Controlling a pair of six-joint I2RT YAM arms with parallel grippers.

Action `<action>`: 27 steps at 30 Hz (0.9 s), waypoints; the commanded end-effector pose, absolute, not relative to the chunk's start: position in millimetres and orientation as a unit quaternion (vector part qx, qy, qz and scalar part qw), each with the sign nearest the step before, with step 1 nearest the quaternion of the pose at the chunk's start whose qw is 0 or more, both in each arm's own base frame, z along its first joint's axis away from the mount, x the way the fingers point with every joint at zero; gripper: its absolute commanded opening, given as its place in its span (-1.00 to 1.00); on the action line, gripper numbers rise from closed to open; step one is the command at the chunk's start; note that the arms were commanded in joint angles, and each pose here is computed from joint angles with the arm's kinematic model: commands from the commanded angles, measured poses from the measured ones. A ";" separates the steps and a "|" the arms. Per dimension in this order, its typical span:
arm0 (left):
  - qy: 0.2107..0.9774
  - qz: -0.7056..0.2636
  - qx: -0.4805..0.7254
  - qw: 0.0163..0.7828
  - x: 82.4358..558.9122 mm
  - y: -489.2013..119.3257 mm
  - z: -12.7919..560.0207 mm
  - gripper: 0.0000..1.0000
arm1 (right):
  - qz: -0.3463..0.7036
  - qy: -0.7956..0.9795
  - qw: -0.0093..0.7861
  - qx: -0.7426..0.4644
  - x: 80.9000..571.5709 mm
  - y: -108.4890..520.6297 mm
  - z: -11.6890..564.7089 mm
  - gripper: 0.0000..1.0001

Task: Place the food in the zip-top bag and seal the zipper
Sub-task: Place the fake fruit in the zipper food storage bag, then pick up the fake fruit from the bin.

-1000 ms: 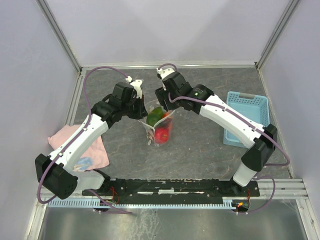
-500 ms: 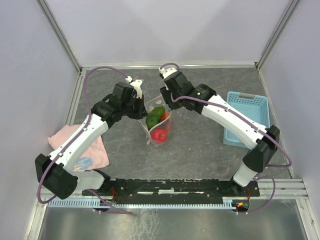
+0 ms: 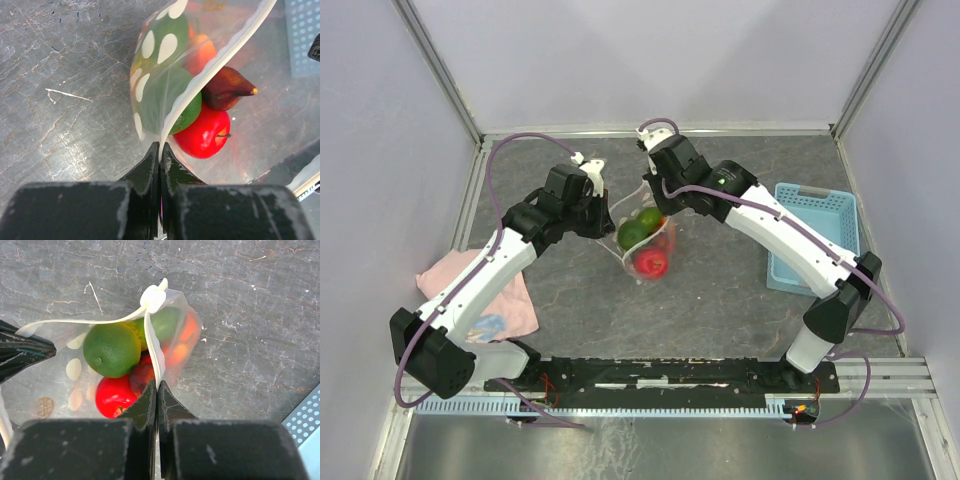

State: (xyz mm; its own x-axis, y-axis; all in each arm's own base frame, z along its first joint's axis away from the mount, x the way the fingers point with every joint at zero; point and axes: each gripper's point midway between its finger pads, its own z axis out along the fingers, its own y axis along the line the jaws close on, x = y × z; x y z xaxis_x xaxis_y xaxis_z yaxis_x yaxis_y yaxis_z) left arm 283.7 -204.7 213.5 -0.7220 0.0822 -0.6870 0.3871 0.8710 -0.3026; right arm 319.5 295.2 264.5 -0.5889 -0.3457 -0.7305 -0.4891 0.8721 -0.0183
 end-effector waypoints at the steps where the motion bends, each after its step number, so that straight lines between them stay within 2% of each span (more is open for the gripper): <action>1: 0.887 -0.233 0.124 0.378 286.3 -207.2 232.1 -0.95 | 0.104 0.871 0.424 -0.223 320.2 290.0 298.1 -0.96; 6: 0.886 -0.233 0.125 0.381 285.5 -206.6 233.7 -0.95 | 0.107 0.878 0.406 -0.228 317.7 294.2 285.7 -0.84; 10: 0.885 -0.235 0.125 0.381 285.0 -206.9 234.6 -0.95 | 0.117 0.875 0.411 -0.228 311.8 291.1 294.8 -0.43; 16: 0.884 -0.237 0.126 0.382 284.5 -207.2 236.4 -0.95 | 0.129 0.871 0.423 -0.216 296.7 273.3 309.5 -0.10; 21: 0.884 -0.238 0.126 0.381 284.3 -207.6 236.1 -0.95 | 0.108 0.886 0.419 -0.168 285.7 232.0 303.0 0.18; 27: 0.884 -0.239 0.127 0.381 284.3 -208.3 235.9 -0.95 | 0.053 0.921 0.382 -0.055 275.2 153.2 258.6 0.44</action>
State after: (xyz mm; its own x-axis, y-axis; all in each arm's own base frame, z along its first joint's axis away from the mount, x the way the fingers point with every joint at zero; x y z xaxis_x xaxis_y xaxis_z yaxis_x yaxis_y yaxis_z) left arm 282.2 -204.0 218.1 -0.7139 0.0776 -0.6959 0.3911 0.8685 -0.3045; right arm 279.3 201.6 281.7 -0.6396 -0.1828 -0.7467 -0.3325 0.9415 0.0543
